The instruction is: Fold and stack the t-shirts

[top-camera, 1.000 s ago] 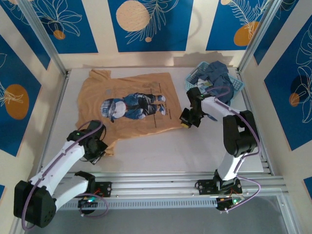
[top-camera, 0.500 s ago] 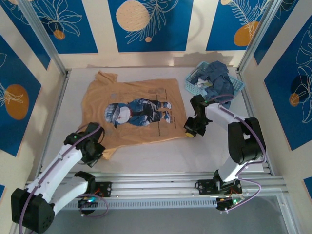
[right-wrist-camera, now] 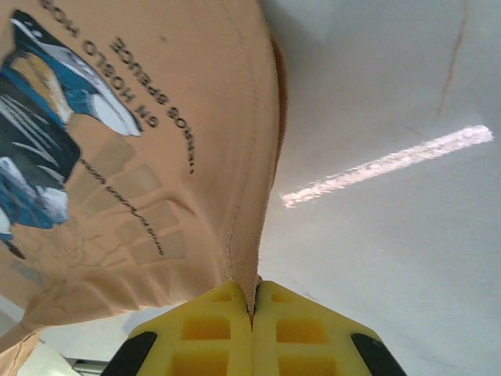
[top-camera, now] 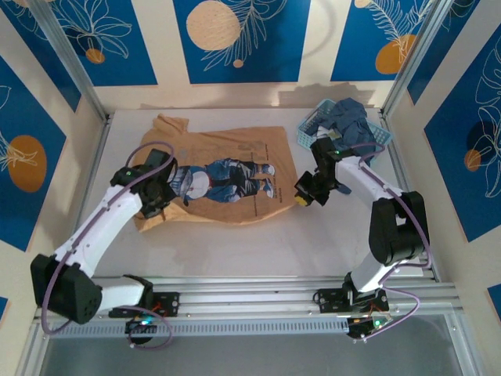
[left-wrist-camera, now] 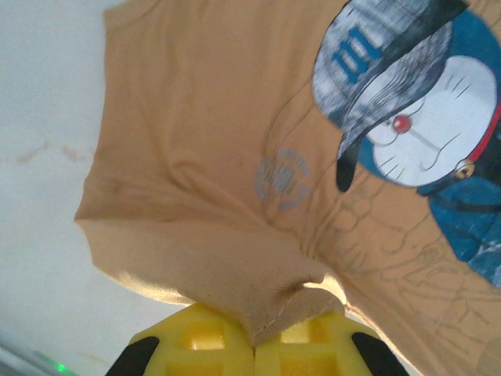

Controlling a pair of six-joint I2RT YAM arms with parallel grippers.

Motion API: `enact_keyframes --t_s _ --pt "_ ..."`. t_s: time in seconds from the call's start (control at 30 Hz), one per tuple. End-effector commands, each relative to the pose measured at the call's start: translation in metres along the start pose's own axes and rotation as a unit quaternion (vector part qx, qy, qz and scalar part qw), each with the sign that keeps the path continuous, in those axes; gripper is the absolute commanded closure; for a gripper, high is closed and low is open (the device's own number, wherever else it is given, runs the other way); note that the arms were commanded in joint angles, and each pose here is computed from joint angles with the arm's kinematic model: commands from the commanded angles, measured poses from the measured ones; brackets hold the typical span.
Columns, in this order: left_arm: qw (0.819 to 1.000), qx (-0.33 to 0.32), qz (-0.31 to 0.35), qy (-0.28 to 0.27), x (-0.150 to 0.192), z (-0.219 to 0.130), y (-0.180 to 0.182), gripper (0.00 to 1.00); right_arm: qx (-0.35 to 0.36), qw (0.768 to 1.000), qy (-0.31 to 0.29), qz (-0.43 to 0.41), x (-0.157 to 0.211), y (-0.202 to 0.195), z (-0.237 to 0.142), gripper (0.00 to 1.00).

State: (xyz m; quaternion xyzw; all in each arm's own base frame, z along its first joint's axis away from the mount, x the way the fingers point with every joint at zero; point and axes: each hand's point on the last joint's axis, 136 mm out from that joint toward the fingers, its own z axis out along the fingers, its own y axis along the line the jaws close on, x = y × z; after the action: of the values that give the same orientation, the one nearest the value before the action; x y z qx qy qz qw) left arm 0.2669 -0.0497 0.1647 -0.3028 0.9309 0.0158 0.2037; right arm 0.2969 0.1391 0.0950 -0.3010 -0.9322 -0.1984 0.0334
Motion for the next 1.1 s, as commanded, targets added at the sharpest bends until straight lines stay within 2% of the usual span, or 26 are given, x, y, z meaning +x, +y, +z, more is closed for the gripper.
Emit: enact_keyframes --t_s 0.0,0.53,1.07 --pt "0.997 -0.014 0.054 -0.043 -0.028 -0.007 -0.013 1.00 0.002 0.999 0.013 0.033 -0.003 0.008 -0.004 1.00" --pt "0.985 -0.057 0.133 -0.095 -0.108 0.016 -0.049 1.00 0.014 0.999 -0.017 0.035 -0.053 0.047 -0.004 1.00" --pt "0.978 -0.072 0.176 -0.089 -0.147 0.062 -0.072 1.00 0.031 0.997 -0.026 0.059 -0.088 0.067 0.020 1.00"
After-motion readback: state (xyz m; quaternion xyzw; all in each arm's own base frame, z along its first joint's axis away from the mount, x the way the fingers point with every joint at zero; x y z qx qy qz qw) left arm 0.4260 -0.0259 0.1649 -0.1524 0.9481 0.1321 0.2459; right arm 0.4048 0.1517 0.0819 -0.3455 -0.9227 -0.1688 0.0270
